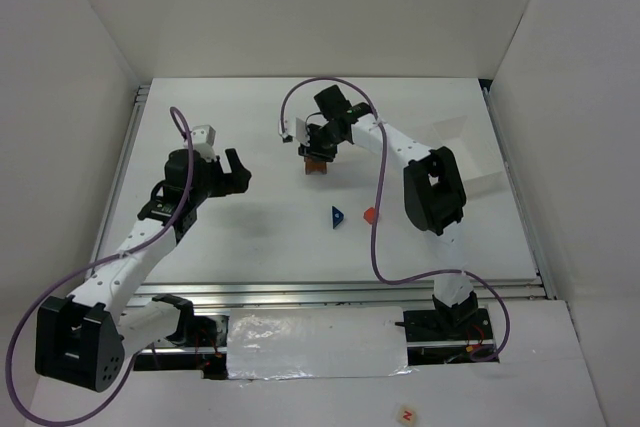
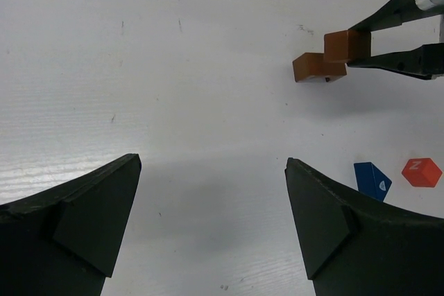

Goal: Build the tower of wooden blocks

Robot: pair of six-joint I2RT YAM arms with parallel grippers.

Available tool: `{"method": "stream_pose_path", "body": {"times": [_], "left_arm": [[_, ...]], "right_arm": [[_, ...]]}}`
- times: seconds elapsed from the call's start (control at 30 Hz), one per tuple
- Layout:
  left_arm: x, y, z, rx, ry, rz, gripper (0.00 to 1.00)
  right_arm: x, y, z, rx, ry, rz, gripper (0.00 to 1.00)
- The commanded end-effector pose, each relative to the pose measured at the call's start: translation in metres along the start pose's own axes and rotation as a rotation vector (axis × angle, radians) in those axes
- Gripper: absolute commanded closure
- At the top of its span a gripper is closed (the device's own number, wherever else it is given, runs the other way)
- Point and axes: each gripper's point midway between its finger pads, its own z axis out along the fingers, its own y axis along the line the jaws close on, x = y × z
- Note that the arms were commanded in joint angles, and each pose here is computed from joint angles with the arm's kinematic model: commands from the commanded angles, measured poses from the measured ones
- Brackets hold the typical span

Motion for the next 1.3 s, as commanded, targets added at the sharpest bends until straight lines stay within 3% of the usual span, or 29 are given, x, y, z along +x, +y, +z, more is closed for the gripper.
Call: {"method": "stream_pose_path", "body": {"times": [0.0, 1.27], "left_arm": [[-0.005, -0.007, 0.003, 0.058, -0.027, 0.018, 0.01], [-0.002, -0.014, 0.002, 0.138, -0.041, 0.047, 0.01]], "right_arm": [[-0.007, -0.003, 0.001, -0.020, -0.027, -0.018, 0.97], [0.012, 0.000, 0.009, -0.056, -0.015, -0.008, 0.95]]}}
